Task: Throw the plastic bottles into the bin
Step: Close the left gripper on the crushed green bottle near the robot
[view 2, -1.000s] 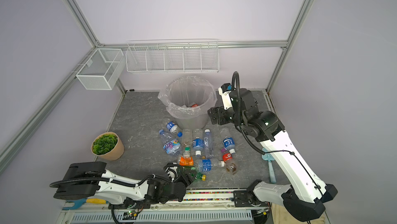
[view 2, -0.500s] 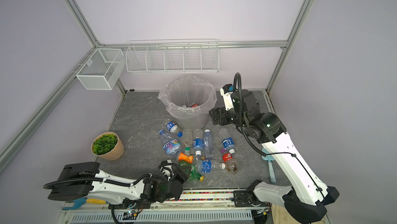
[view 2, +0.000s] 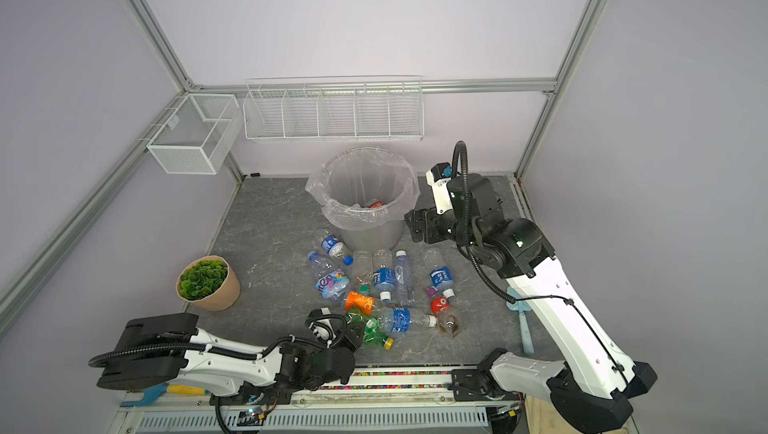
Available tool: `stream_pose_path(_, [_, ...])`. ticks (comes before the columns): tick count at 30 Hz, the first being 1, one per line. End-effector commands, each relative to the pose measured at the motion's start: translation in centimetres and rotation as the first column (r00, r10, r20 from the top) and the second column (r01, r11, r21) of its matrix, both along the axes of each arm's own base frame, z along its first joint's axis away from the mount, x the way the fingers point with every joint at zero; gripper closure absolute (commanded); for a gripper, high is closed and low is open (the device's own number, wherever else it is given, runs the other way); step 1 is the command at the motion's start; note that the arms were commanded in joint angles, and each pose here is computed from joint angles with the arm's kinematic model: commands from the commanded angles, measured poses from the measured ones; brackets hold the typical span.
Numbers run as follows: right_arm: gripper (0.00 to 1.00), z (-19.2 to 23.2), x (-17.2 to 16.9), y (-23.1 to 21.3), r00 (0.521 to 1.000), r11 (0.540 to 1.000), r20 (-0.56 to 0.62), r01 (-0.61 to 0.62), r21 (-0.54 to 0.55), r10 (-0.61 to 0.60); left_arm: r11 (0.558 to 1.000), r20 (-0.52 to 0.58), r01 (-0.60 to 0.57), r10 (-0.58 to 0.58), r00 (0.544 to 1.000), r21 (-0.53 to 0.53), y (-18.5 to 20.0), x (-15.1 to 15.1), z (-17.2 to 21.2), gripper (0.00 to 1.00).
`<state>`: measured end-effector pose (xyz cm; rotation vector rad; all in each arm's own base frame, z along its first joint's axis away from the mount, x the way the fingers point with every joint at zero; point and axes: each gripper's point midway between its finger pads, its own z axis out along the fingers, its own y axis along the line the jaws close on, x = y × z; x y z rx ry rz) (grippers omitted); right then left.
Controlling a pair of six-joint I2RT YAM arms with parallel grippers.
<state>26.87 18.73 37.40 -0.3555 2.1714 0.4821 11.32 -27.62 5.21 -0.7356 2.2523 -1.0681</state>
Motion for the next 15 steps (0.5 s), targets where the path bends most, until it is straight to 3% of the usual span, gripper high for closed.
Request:
stream_pose_path(1, [0.12, 0.8, -0.2, -0.6, 0.999, 1.000, 0.035, 0.010, 0.008, -0.010, 0.999, 0.045, -0.020, 0.018, 0.999, 0.032, 0.4, 0.7, 1.3, 0.77])
stream_pose_path(15, [0.12, 0.8, -0.8, -1.5, 0.998, 1.000, 0.050, 0.024, 0.003, -0.024, 0.989, 0.089, 0.060, -0.072, 0.993, 0.135, 0.5, 0.3, 6.2, 0.83])
